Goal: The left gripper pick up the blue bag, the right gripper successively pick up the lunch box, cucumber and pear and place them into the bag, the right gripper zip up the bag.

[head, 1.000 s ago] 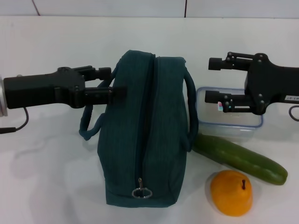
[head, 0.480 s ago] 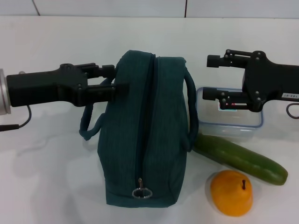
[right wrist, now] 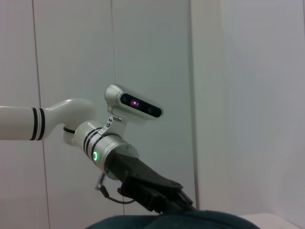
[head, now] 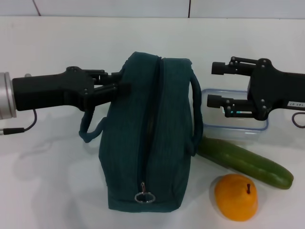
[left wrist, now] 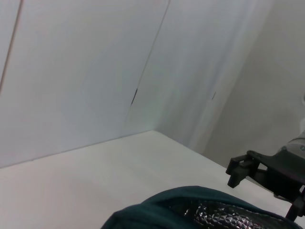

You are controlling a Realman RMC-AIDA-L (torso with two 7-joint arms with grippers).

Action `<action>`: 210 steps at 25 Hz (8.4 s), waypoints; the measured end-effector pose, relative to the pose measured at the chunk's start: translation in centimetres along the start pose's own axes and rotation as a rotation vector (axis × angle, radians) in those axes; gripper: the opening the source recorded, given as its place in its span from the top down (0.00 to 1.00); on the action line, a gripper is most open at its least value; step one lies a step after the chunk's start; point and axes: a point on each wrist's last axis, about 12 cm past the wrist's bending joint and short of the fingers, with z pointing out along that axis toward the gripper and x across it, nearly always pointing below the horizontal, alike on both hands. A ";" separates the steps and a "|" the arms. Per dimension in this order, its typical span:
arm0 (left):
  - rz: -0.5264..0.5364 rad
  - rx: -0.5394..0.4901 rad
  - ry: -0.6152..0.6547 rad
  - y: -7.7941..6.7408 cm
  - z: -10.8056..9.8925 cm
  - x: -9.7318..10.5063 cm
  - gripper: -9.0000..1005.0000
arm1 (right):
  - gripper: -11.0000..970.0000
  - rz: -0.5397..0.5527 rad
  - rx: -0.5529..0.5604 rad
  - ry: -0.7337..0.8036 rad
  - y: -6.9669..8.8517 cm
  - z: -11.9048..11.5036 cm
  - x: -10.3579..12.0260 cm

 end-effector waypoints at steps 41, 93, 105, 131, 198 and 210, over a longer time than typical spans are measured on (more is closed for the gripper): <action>0.049 0.045 -0.076 1.5 3.5 -1.1 0.95 | 0.25 0.145 0.219 -0.119 6.9 -5.6 7.3; 0.091 0.102 -0.091 1.7 5.9 -2.4 0.95 | 0.25 0.597 0.682 -0.412 7.7 -7.2 10.4; 0.111 0.100 -0.102 1.6 5.5 -1.8 0.95 | 0.25 0.966 0.720 -0.512 6.8 -7.7 11.3; 0.111 0.131 -0.111 0.8 5.8 -1.1 0.95 | 0.25 1.251 0.662 -0.422 5.3 -5.5 12.1; 0.151 0.149 -0.106 0.5 6.3 -0.9 0.95 | 0.86 1.338 0.693 -0.414 1.6 -3.6 11.2; 0.195 0.149 -0.139 0.5 6.2 -1.0 0.95 | 0.88 1.101 0.625 -0.451 1.1 -4.4 9.0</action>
